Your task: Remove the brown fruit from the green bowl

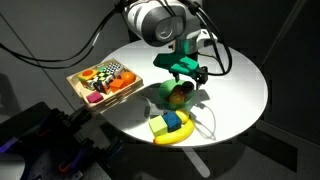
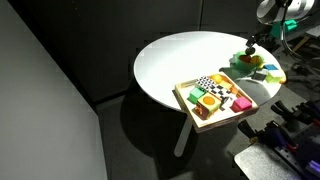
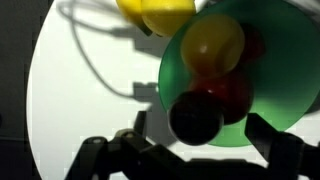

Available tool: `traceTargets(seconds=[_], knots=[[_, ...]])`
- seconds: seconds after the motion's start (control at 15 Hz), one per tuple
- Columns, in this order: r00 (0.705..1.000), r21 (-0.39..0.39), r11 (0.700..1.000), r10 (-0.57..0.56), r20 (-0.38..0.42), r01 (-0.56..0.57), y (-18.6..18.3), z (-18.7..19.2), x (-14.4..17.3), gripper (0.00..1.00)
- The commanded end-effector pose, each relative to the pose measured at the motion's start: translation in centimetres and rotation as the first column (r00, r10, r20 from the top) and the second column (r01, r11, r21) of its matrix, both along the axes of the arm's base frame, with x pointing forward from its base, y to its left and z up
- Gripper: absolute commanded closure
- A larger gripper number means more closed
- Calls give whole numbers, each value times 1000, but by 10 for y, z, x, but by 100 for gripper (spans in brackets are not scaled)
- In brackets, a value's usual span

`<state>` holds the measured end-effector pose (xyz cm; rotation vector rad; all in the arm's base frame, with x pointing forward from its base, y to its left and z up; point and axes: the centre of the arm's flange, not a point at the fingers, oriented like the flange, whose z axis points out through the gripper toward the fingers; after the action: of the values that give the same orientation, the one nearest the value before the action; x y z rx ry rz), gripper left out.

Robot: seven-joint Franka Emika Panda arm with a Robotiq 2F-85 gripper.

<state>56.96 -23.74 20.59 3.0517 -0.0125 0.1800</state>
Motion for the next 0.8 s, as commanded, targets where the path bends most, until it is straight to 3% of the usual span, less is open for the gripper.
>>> traceTargets(seconds=[0.0,0.13,0.2,0.33,0.53,0.73], knots=[[1000,-14,1000,19,7,-19,-6,-7,14,0],[1000,-18,1000,26,4,-26,-4,-12,17,0],[1000,-17,999,27,5,-27,-4,-14,18,25],[1000,-19,999,30,2,-30,-3,-17,20,34],[1000,-2,1000,22,-7,-22,0,-15,18,62],[1000,7,1000,20,-1,-20,5,-3,11,64]])
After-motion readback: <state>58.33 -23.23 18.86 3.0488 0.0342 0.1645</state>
